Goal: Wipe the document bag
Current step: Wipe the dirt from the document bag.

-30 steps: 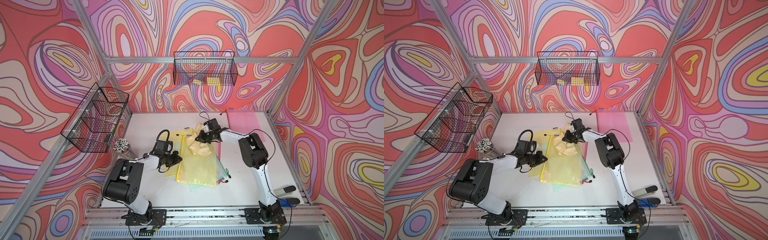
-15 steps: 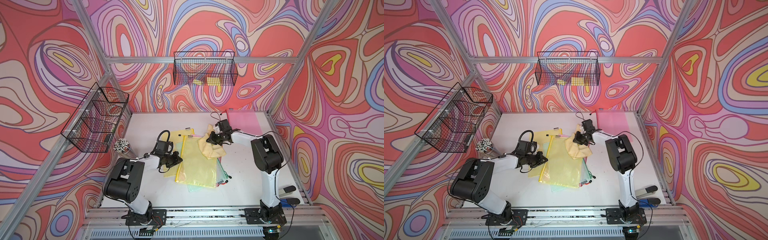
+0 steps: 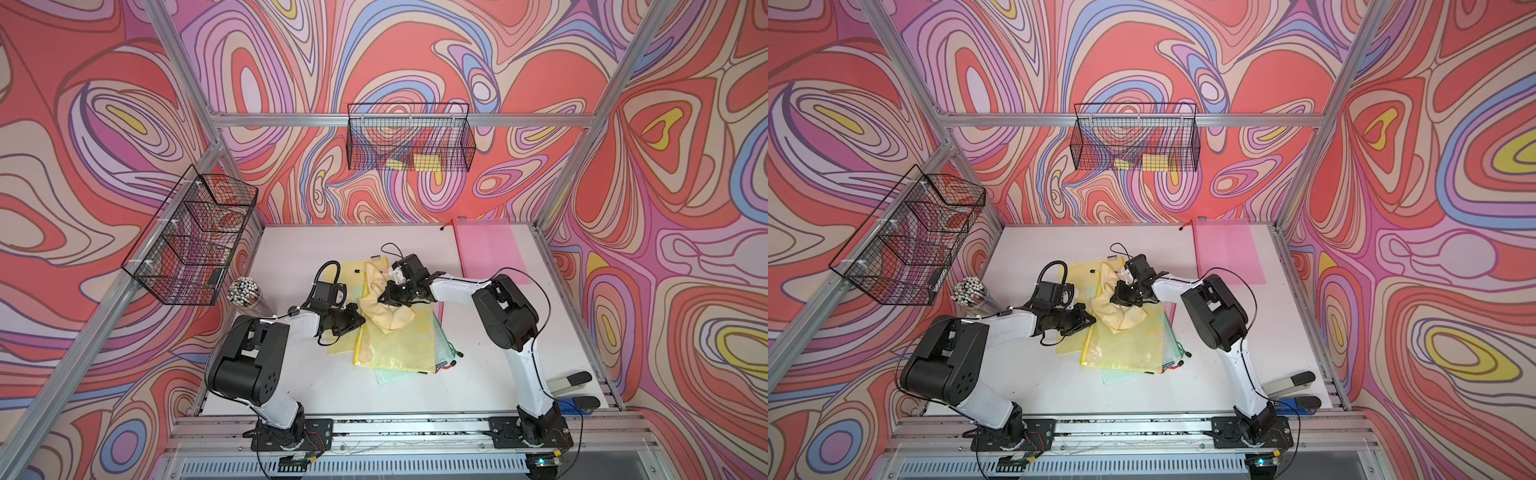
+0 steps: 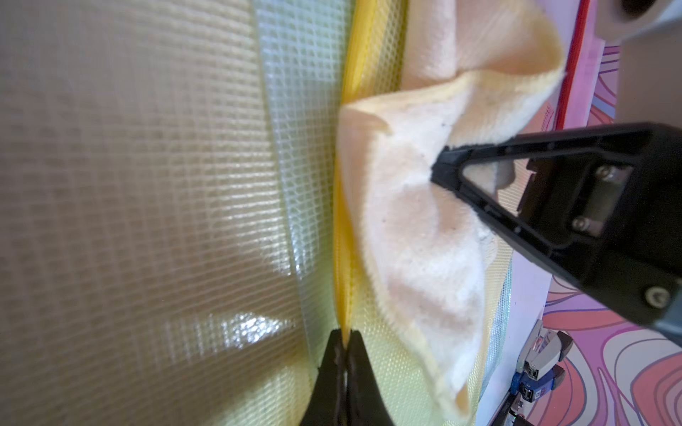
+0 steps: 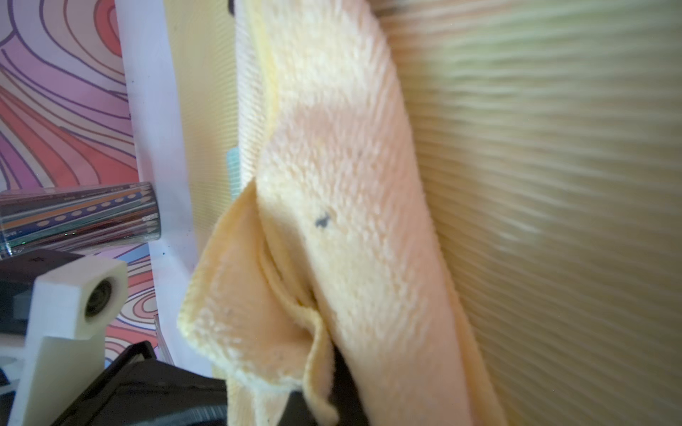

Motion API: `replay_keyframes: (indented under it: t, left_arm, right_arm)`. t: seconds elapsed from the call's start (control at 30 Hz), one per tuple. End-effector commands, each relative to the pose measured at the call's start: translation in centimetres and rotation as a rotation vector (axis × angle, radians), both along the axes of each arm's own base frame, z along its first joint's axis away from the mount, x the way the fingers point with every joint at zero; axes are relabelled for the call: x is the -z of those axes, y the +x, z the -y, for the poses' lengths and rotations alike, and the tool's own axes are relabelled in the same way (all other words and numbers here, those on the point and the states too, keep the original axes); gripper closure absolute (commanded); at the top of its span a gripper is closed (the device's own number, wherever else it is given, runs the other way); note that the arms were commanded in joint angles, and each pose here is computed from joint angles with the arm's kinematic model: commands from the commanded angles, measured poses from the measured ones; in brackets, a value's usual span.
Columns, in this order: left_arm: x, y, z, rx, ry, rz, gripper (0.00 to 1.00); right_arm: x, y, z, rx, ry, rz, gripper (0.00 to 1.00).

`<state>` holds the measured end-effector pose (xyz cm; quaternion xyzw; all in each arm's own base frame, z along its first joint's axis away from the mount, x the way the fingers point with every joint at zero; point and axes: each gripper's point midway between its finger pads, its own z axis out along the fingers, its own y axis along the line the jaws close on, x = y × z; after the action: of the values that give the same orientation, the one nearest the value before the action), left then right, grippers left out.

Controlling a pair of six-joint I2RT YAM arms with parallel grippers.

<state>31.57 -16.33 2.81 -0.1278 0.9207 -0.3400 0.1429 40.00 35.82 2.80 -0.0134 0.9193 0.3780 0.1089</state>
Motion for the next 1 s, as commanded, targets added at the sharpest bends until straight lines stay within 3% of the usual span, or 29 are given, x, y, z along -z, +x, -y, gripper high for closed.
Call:
replay_keyframes:
  t: [0.0,0.17,0.27,0.37,0.47,0.57,0.67,0.83,0.97]
  left_arm:
    - [0.2,0.0,0.1,-0.005,0.006,-0.014,1.00]
    - [0.2,0.0,0.1,-0.001,0.005,-0.019,1.00]
    - [-0.1,0.2,0.1,-0.006,0.003,-0.010,1.00]
    - [-0.4,0.5,0.4,-0.003,-0.004,-0.005,1.00]
    - [-0.5,0.6,0.7,0.008,-0.001,-0.008,1.00]
    - [-0.5,0.7,0.8,0.009,-0.002,-0.009,1.00]
    - [-0.5,0.6,0.8,0.010,-0.001,-0.012,1.00]
    - [-0.6,0.6,0.7,0.010,0.008,-0.008,1.00]
    - [-0.8,0.6,0.6,0.011,0.018,-0.004,1.00]
  right_arm:
    - [1.8,-0.1,6.3,0.088,-0.132,-0.026,1.00]
    - [1.3,-0.7,11.7,0.157,-0.194,-0.021,1.00]
    - [-0.4,-1.1,11.2,0.153,-0.148,-0.004,1.00]
    - [-2.1,-2.0,7.1,0.097,-0.046,0.004,1.00]
    - [-2.9,-3.7,1.2,-0.005,-0.024,0.021,1.00]
    - [-2.4,-5.4,-3.8,-0.081,0.008,0.006,1.00]
    - [-0.9,-6.1,-5.4,-0.080,0.065,-0.041,1.00]
    - [1.6,-6.5,-2.2,-0.016,0.069,-0.101,1.00]
    - [2.6,-6.5,3.9,0.075,0.012,-0.120,1.00]
